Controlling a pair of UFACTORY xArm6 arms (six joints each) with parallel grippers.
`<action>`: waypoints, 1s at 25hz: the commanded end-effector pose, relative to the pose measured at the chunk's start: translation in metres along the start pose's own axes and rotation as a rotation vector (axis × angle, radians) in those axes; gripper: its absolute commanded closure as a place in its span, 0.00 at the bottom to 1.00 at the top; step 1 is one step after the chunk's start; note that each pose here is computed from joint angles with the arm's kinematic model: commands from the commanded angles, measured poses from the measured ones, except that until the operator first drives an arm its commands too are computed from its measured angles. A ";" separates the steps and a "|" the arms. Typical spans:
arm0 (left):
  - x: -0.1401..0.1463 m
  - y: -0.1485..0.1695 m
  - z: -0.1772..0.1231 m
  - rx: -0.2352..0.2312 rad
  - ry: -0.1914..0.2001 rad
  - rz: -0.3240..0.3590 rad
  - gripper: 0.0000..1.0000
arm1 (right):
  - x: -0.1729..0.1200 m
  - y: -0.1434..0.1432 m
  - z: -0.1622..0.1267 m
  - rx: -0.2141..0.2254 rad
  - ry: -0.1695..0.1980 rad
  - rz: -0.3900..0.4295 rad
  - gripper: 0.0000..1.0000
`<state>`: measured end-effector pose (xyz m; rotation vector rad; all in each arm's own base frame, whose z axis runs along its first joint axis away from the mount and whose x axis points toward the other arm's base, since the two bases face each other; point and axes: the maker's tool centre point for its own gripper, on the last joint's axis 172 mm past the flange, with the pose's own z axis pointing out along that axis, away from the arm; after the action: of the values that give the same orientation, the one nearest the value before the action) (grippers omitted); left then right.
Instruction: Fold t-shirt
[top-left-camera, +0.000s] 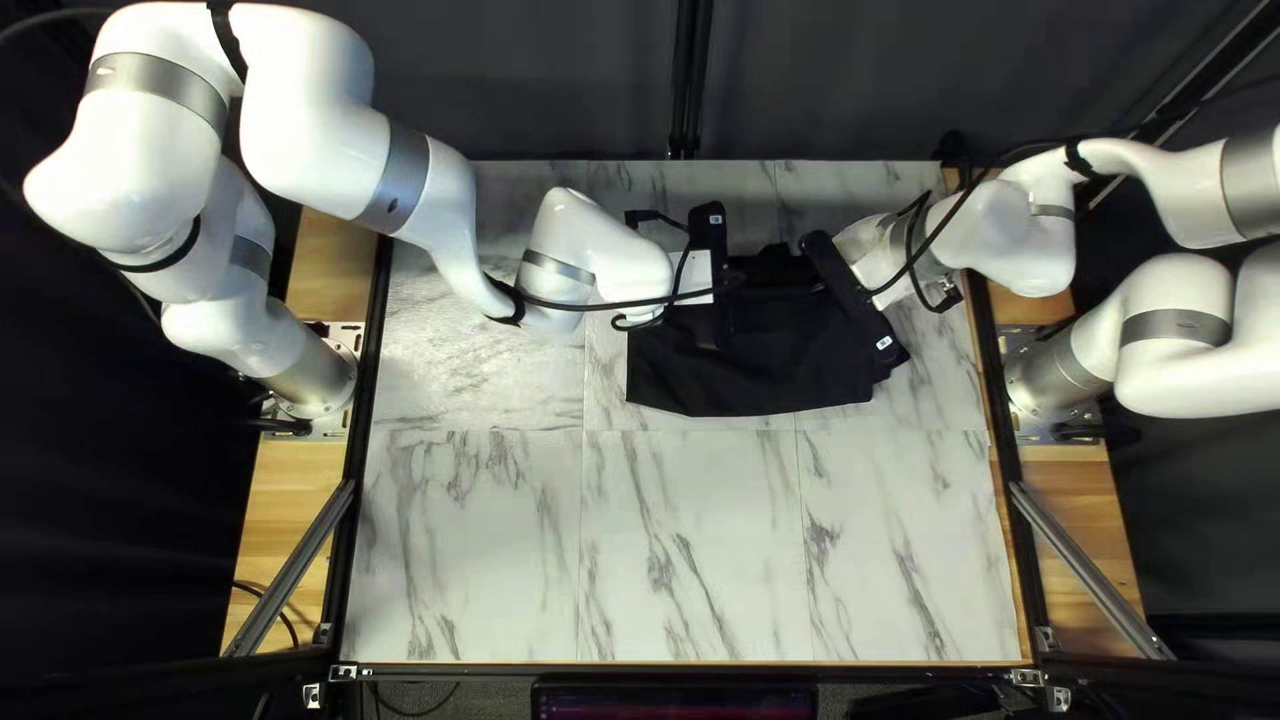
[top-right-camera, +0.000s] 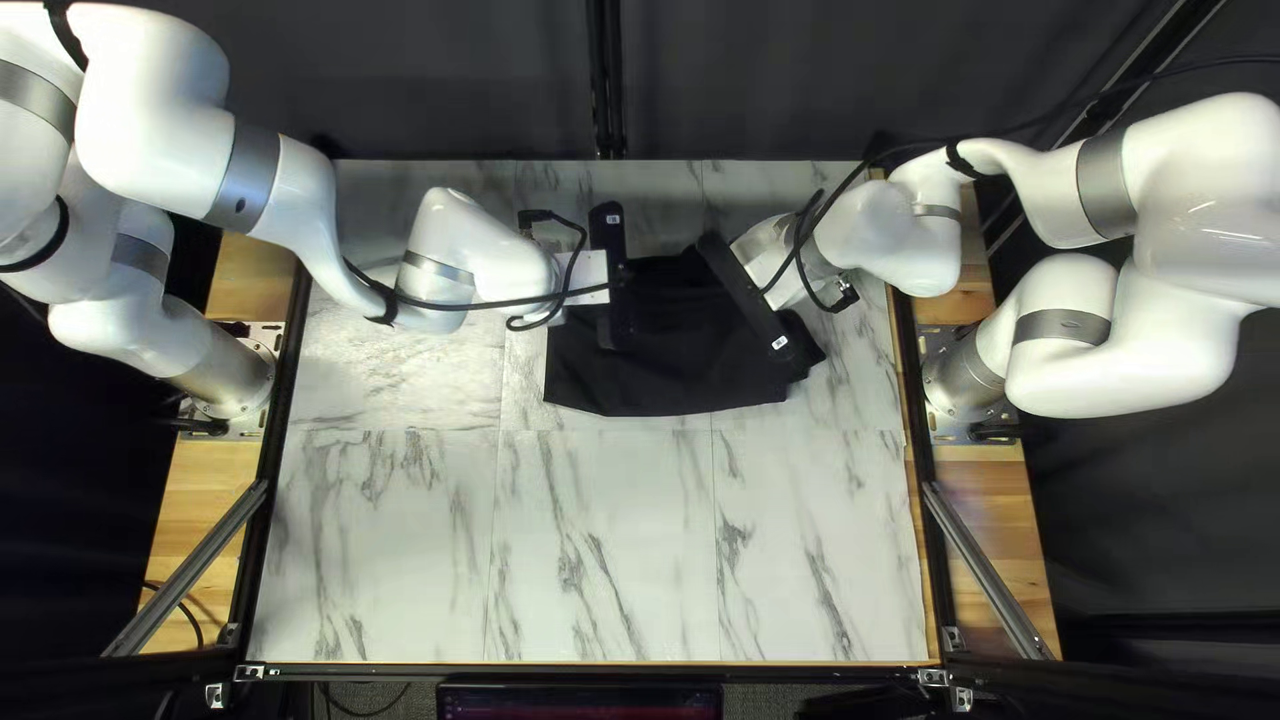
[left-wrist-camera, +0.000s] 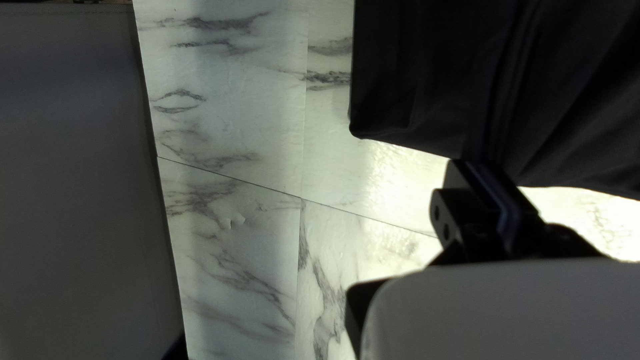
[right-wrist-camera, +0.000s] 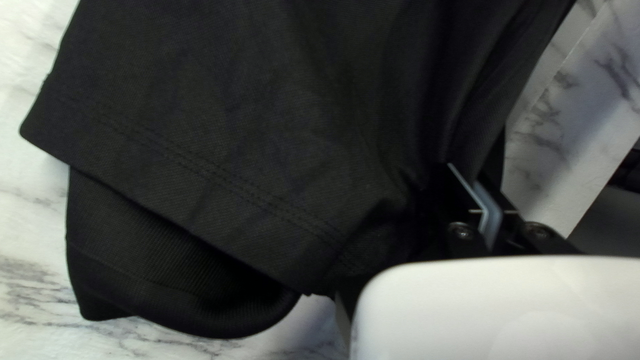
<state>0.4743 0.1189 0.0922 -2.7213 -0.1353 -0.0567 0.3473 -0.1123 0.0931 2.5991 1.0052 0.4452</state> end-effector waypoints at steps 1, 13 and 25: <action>0.004 -0.005 0.003 0.001 0.003 -0.003 1.00 | -0.001 0.001 -0.002 0.001 0.000 0.005 1.00; 0.009 -0.012 -0.017 0.012 0.019 -0.008 0.00 | -0.006 0.003 -0.011 0.013 -0.005 0.030 0.00; 0.023 -0.008 -0.010 0.004 0.064 -0.005 0.00 | 0.006 -0.004 -0.071 -0.034 -0.046 0.043 0.00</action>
<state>0.4927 0.1191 0.1153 -2.7028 -0.1307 -0.1397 0.3320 -0.0979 0.1415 2.5976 0.9333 0.4326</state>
